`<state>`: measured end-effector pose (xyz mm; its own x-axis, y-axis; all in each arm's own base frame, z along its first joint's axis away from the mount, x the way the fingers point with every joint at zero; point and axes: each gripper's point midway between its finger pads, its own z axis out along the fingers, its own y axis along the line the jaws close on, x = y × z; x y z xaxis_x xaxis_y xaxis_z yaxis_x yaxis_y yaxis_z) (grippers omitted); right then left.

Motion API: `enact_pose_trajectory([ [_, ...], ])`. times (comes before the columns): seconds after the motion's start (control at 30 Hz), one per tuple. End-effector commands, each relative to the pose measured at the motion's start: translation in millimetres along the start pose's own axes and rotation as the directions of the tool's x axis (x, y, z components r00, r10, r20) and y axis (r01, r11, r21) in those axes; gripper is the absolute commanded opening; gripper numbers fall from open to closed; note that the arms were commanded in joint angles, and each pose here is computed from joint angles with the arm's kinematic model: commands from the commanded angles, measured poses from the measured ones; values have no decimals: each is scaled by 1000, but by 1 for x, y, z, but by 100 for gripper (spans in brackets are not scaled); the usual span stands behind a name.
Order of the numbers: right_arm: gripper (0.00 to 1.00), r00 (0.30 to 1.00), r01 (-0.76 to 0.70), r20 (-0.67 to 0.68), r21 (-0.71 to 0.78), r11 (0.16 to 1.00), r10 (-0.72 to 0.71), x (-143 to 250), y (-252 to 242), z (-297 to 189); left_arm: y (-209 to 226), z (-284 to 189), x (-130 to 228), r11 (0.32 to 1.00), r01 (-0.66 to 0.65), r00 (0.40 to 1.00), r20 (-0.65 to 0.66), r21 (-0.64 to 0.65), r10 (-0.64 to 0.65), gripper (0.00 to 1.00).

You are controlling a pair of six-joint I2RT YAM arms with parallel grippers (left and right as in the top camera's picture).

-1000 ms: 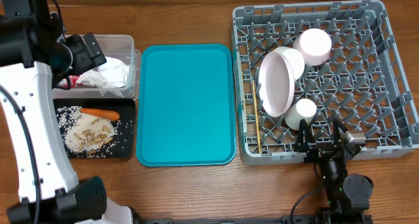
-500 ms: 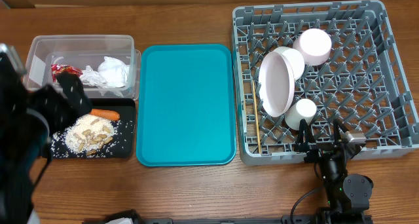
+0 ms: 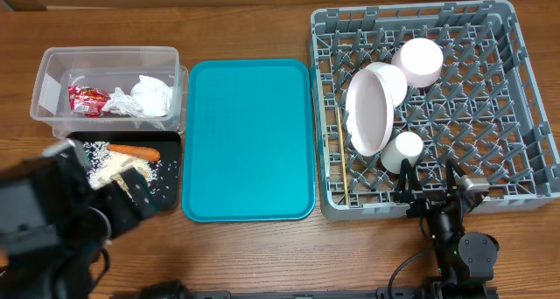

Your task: Sort waste into correct bins and load items into the dishwasher

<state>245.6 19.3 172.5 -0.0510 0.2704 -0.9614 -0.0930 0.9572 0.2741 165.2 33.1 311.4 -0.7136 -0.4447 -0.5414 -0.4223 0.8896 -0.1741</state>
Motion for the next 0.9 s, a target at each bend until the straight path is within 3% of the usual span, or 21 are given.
enact_pose_trajectory([
  [0.0, 100, 1000, -4, 7, 11, 1000, 4, 1, -3, 0, 9, 22, 32, 1000, 1, 997, -76, -21, -2, 100],
  [0.17, 100, 1000, -4, 7, 11, 1000, 4, 1, -3, 0, 18, 50, 75, 999, 10, 981, -196, -35, -16, 100],
  [0.27, 100, 1000, -4, 7, 11, 1000, 4, 1, -3, 0, 14, 68, 78, 1000, 24, 983, -182, -5, -24, 100],
  [0.57, 100, 1000, -4, 7, 11, 1000, 4, 1, -3, 0, -37, 120, 26, 952, -21, 992, 127, 304, -19, 100],
  [0.87, 100, 1000, -4, 7, 11, 1000, 4, 1, -3, 0, -62, 165, 39, 852, -159, 948, 318, 499, -9, 100],
])
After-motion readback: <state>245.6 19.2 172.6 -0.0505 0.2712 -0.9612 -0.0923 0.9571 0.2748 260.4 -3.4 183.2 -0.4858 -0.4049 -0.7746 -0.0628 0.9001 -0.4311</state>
